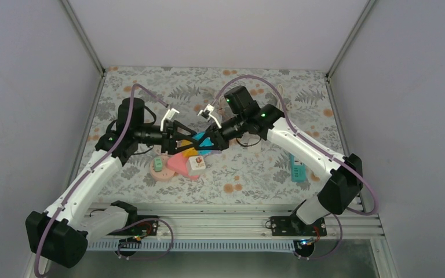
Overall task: Insert the plug
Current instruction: Insert the plug into the socket.
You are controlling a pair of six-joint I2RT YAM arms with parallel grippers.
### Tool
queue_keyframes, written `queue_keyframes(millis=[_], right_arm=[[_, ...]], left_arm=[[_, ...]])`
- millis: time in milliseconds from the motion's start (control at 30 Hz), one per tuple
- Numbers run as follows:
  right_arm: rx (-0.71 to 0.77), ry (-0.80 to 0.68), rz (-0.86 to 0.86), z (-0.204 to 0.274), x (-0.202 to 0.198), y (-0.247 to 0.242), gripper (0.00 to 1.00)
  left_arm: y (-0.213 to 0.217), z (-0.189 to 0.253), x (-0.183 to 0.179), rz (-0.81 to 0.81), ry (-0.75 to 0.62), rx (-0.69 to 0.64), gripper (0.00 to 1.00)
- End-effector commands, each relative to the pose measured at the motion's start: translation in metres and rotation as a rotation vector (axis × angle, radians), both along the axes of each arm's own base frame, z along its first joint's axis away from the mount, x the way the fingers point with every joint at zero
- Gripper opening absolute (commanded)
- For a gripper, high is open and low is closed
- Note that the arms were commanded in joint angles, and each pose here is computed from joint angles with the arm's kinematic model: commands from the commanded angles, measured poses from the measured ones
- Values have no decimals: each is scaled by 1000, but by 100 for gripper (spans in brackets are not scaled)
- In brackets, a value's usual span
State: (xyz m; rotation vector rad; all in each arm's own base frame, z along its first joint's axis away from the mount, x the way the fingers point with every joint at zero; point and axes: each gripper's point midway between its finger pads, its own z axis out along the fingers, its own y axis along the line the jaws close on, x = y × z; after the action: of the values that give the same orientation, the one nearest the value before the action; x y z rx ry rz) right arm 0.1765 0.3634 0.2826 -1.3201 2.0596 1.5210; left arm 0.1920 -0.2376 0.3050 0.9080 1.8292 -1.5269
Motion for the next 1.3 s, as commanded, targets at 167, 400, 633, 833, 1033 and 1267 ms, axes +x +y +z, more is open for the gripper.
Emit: queue_keyframes(millis=[167,400,633,833,1033,1267], right_arm=[[-61,81,-257,-27,61,-7,3],[-119,269,-356,-79,104,8,3],[-237,393,-401,-121,130,24,4],[-337,429,-438,-144,137,21,4],[-405,451,-464,-149,138,16,4],[-440,494,-469,-145,123,8,4]], left_arm=[[55,-27,85,575,105,152,88],[79,-86,97,747,224,260,86],[82,-143,93,746,360,358,76],[84,-167,95,766,414,408,69],[71,-180,97,739,444,419,65],[64,-190,98,761,455,458,62]])
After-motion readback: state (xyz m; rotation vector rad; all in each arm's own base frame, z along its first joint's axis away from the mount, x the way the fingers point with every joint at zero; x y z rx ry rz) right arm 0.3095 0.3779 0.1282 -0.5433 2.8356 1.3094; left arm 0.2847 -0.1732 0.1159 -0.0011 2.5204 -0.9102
